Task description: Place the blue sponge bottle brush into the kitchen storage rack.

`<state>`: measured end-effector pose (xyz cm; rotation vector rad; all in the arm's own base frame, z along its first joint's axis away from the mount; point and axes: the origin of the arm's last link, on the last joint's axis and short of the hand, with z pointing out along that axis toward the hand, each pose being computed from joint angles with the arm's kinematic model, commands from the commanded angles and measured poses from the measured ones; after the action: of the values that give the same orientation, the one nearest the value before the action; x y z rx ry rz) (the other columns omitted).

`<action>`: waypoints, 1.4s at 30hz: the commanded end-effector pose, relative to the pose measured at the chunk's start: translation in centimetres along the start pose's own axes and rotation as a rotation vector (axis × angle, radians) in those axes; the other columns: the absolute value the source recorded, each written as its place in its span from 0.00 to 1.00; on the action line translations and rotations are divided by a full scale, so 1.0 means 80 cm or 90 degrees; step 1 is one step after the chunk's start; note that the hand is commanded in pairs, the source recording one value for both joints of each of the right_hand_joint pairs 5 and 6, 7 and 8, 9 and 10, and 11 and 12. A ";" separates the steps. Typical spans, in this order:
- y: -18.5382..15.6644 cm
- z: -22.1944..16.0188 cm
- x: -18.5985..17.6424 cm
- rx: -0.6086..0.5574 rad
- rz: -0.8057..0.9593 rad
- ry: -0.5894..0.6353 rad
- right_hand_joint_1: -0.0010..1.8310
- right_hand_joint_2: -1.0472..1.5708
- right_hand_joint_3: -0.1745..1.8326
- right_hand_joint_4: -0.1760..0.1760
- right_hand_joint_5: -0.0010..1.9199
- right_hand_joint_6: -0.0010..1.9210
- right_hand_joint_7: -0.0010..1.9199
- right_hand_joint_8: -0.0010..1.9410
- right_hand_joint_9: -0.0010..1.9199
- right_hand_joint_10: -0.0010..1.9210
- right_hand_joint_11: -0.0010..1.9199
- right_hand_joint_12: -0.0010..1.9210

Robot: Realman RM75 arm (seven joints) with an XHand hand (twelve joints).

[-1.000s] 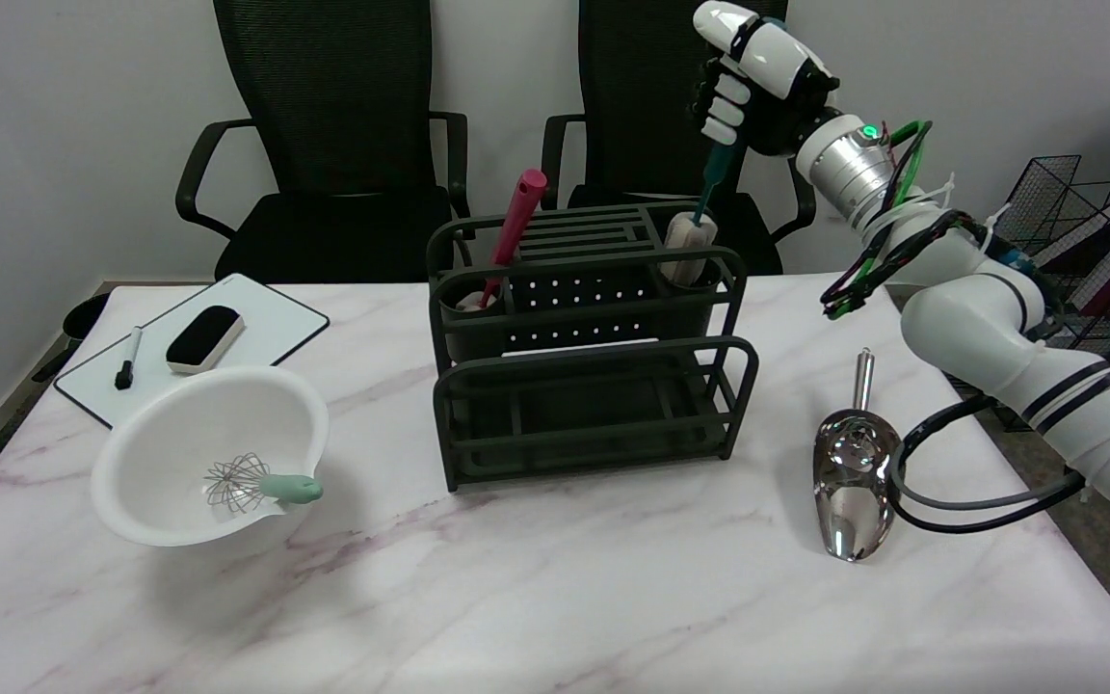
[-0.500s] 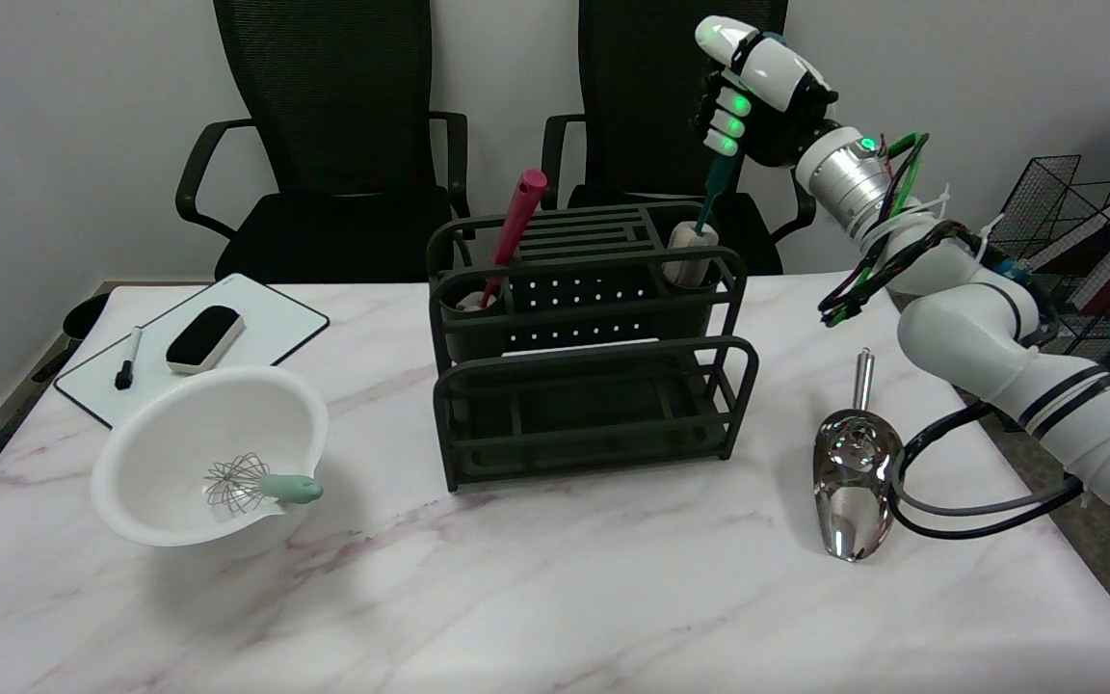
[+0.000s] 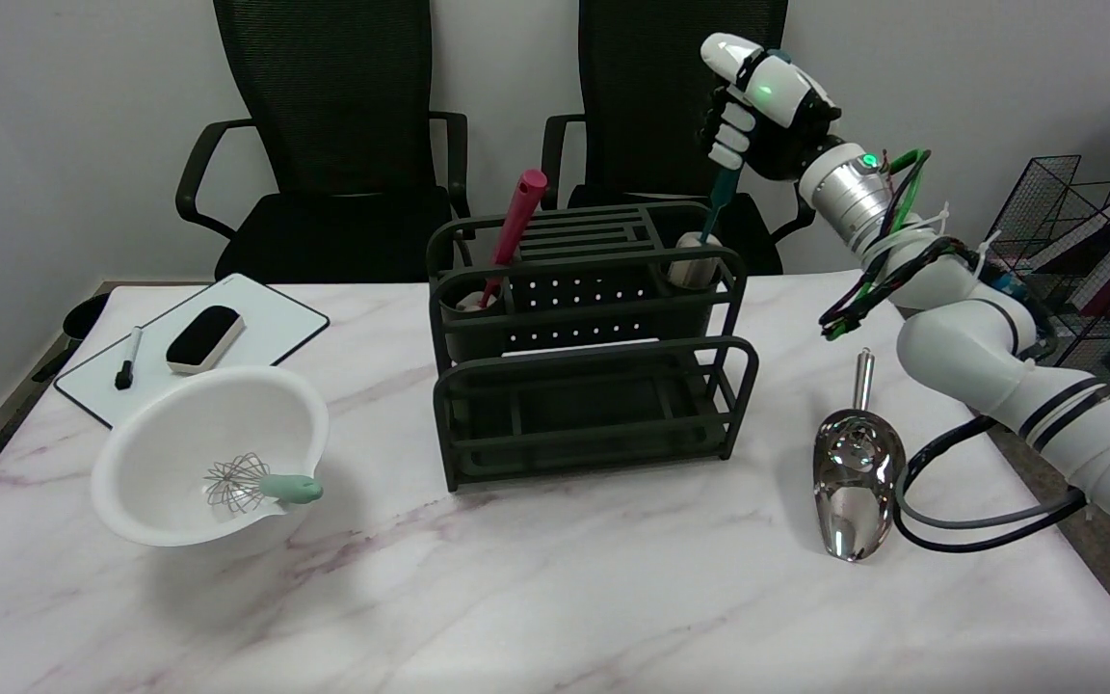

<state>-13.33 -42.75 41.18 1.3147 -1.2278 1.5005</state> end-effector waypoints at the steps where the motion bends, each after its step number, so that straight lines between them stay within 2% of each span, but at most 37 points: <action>1: 0.017 -0.014 0.011 -0.002 -0.004 0.012 0.45 1.00 0.36 0.50 0.85 0.85 0.96 0.95 0.95 0.95 0.88 0.88; 6: 0.023 -0.022 0.016 0.003 -0.006 0.017 0.43 0.99 0.45 0.50 0.77 0.77 0.90 0.89 0.89 0.89 0.78 0.78; 9: 0.028 -0.026 0.018 -0.001 -0.007 0.020 0.45 0.93 0.49 0.50 0.74 0.74 0.87 0.86 0.86 0.86 0.72 0.72; 10: 0.018 -0.024 -0.048 0.012 0.087 -0.081 0.47 0.91 0.51 0.50 0.72 0.72 0.85 0.84 0.84 0.84 0.70 0.70; 11: 0.028 -0.027 0.000 0.004 0.022 -0.007 0.49 0.88 0.55 0.50 0.70 0.70 0.83 0.82 0.83 0.82 0.68 0.67; 12: 0.033 -0.030 0.020 -0.001 -0.004 0.024 0.50 0.86 0.57 0.50 0.69 0.69 0.82 0.81 0.81 0.81 0.66 0.66; 14: 0.034 -0.032 0.022 0.004 -0.004 0.026 0.52 0.80 0.61 0.50 0.65 0.65 0.79 0.78 0.76 0.76 0.62 0.62; 16: 0.033 -0.033 0.022 0.011 -0.005 0.026 0.58 0.72 0.68 0.50 0.52 0.52 0.71 0.70 0.64 0.64 0.56 0.56; 19: 0.029 -0.033 0.023 0.024 -0.006 0.025 0.61 0.70 0.67 0.50 0.38 0.38 0.60 0.59 0.50 0.50 0.48 0.48; 21: 0.026 -0.033 0.023 0.036 -0.006 0.025 0.62 0.70 0.69 0.50 0.35 0.34 0.56 0.55 0.46 0.46 0.46 0.46; 25: 0.017 -0.038 0.029 0.064 -0.010 0.033 0.64 0.67 0.77 0.50 0.31 0.31 0.47 0.46 0.39 0.39 0.38 0.38; 30: 0.006 -0.046 0.041 0.095 -0.011 0.050 0.63 0.65 0.79 0.50 0.32 0.32 0.41 0.41 0.36 0.36 0.34 0.34; 31: -0.012 -0.043 -0.020 0.128 0.087 -0.051 0.63 0.65 0.80 0.50 0.32 0.32 0.41 0.40 0.36 0.36 0.33 0.33; 32: -0.004 -0.047 0.026 0.116 0.018 0.024 0.63 0.65 0.80 0.50 0.32 0.32 0.40 0.40 0.36 0.36 0.33 0.33; 33: -0.002 -0.051 0.047 0.115 -0.012 0.059 0.63 0.65 0.80 0.50 0.32 0.32 0.40 0.40 0.35 0.35 0.32 0.32; 37: -0.011 -0.061 0.060 0.141 -0.015 0.076 0.62 0.66 0.80 0.50 0.33 0.33 0.40 0.39 0.34 0.34 0.25 0.25; 42: -0.017 -0.084 0.087 0.163 -0.021 0.117 0.62 0.66 0.81 0.50 0.33 0.33 0.39 0.39 0.33 0.33 0.22 0.22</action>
<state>-15.09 -39.71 44.14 1.3377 -1.0890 1.6295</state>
